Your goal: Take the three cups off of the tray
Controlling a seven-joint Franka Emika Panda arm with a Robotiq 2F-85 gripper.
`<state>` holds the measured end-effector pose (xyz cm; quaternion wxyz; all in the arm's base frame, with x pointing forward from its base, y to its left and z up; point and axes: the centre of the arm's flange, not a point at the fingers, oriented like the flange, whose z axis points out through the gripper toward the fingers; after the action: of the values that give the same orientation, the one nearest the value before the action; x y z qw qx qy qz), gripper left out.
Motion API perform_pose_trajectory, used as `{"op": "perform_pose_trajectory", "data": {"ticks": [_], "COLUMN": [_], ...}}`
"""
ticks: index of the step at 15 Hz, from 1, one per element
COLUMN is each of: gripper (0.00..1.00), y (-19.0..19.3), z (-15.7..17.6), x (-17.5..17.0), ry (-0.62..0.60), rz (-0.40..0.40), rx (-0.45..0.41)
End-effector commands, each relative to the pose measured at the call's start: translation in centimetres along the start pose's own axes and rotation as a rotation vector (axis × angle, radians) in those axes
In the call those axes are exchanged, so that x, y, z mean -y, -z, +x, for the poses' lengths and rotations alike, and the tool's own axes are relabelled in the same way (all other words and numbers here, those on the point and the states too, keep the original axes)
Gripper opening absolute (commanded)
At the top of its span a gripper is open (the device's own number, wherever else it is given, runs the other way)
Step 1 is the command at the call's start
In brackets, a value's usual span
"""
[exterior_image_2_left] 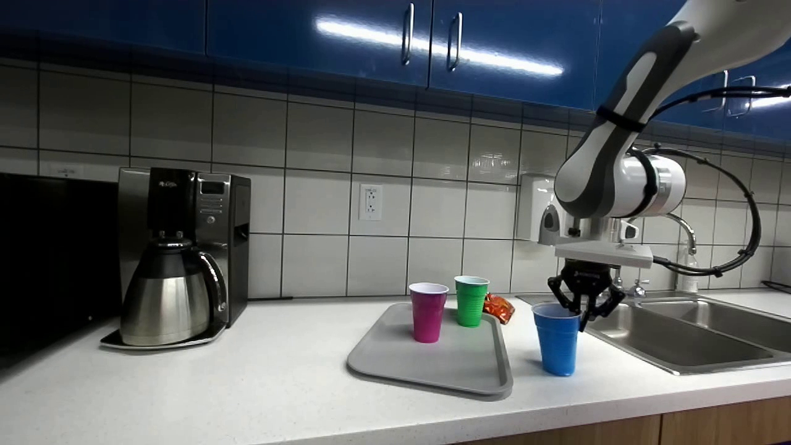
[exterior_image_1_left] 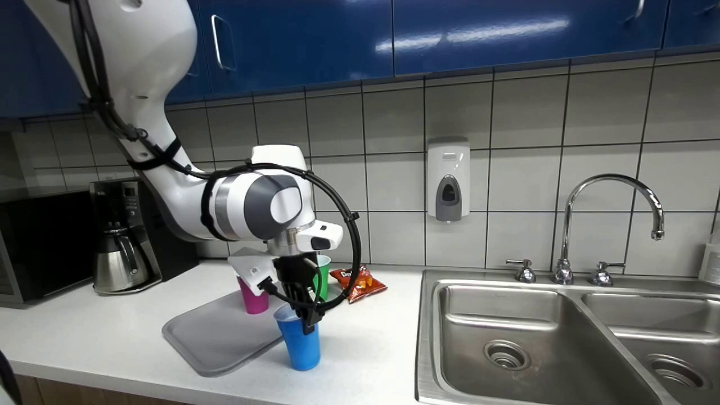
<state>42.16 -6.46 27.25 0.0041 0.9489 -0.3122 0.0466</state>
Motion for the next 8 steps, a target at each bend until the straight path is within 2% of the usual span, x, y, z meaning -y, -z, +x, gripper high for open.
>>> {"op": "perform_pose_trajectory", "data": {"ticks": [1, 8], "gripper": [0.37, 0.9], "y": [-0.3, 0.9], "z": [0.1, 0.0], "x": [-0.6, -0.7], "ry": [-0.007, 0.0], "rz": [0.003, 0.018], "rx": [0.01, -0.015]}}
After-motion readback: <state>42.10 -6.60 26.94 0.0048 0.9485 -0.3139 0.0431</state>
